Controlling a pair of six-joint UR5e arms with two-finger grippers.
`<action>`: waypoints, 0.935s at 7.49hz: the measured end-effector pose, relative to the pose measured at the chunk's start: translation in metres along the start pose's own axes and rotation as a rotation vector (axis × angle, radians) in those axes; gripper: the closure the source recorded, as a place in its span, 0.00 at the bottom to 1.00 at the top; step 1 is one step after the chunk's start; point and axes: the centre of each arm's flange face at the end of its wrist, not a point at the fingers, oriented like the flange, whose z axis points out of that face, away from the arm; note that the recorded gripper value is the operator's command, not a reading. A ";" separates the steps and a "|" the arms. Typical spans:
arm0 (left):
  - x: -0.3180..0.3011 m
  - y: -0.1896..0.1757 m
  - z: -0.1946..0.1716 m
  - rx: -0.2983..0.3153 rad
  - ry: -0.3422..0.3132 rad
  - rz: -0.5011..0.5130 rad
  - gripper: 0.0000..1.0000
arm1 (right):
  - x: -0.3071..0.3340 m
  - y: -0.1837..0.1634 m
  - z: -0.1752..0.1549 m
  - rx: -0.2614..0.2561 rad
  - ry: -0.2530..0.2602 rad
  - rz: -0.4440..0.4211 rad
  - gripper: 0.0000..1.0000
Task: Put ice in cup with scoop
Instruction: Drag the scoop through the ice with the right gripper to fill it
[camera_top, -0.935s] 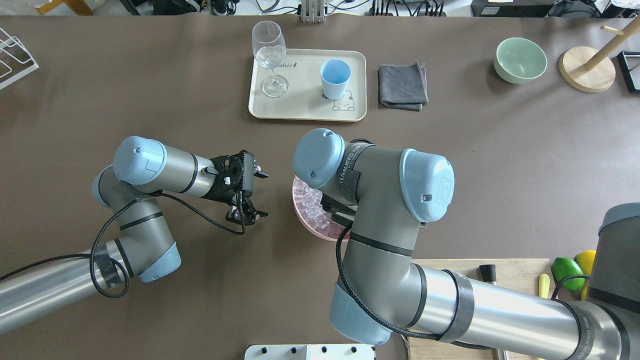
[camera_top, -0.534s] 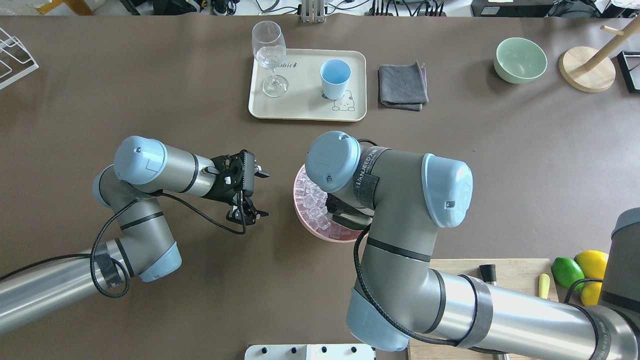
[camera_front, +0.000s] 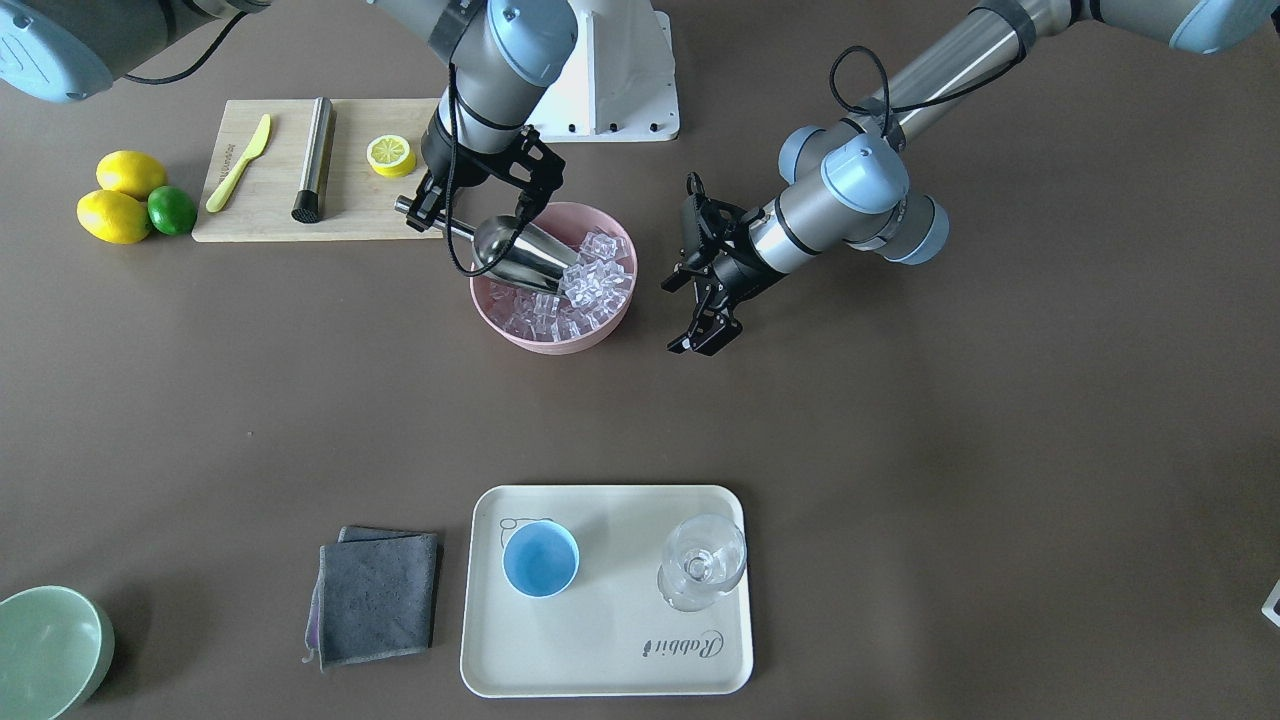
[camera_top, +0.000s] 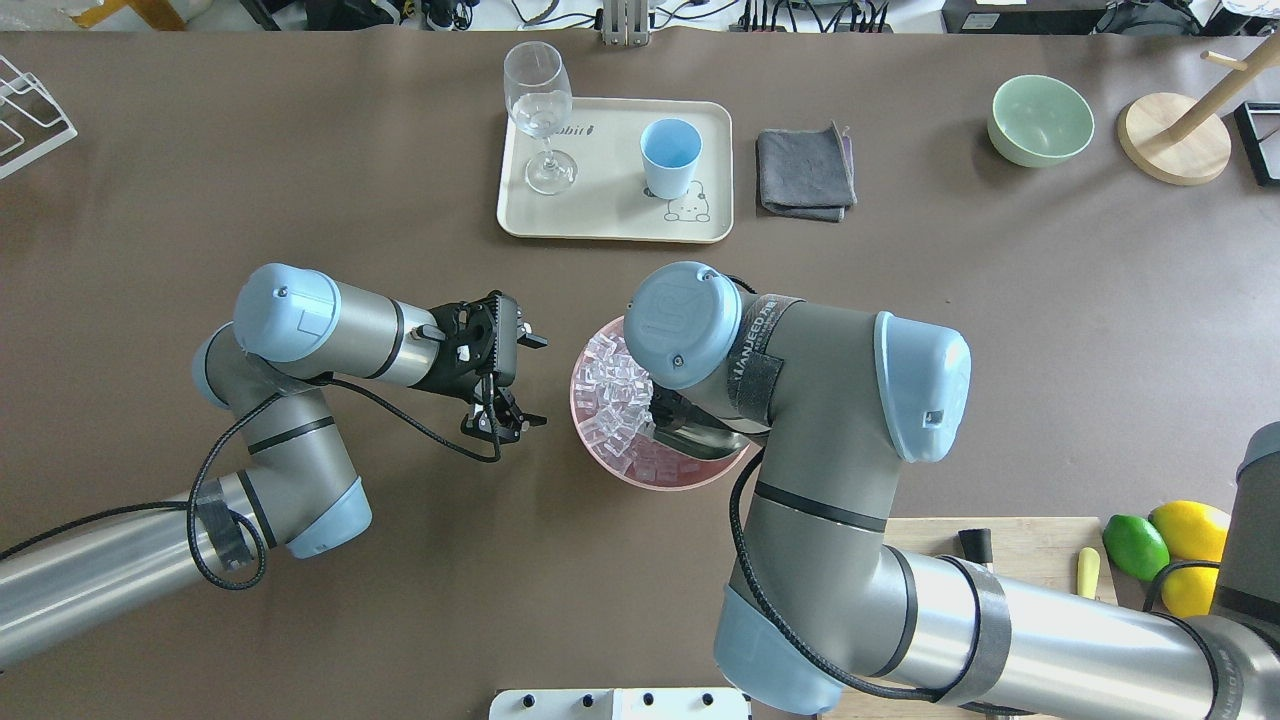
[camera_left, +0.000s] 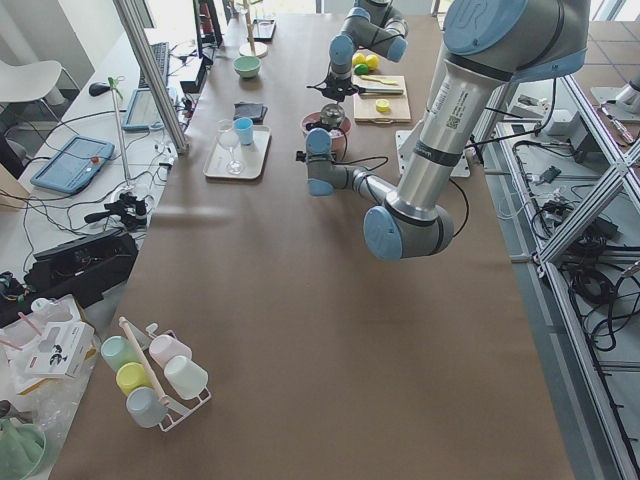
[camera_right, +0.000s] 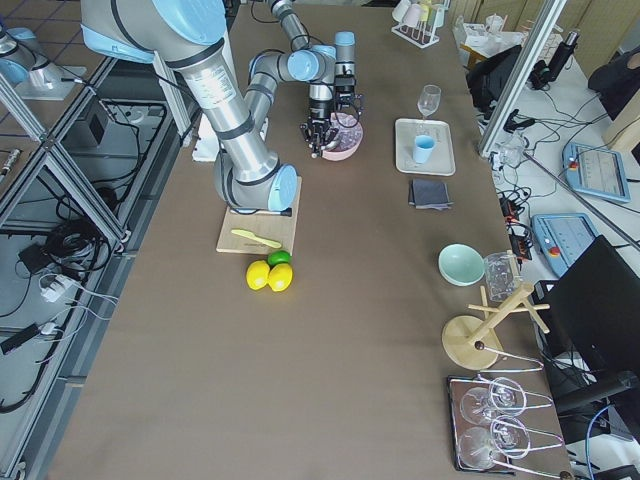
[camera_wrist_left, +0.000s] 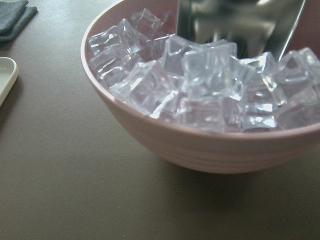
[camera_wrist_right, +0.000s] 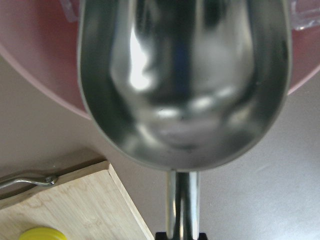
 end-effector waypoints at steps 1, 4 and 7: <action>-0.001 -0.001 0.000 0.001 -0.002 0.000 0.01 | 0.000 0.000 0.004 0.022 0.002 -0.003 1.00; -0.005 -0.001 -0.004 0.004 -0.009 0.001 0.01 | 0.002 0.000 0.015 0.069 0.003 -0.011 1.00; -0.007 -0.001 -0.005 0.002 -0.013 0.001 0.01 | 0.002 0.006 0.022 0.117 0.006 -0.019 1.00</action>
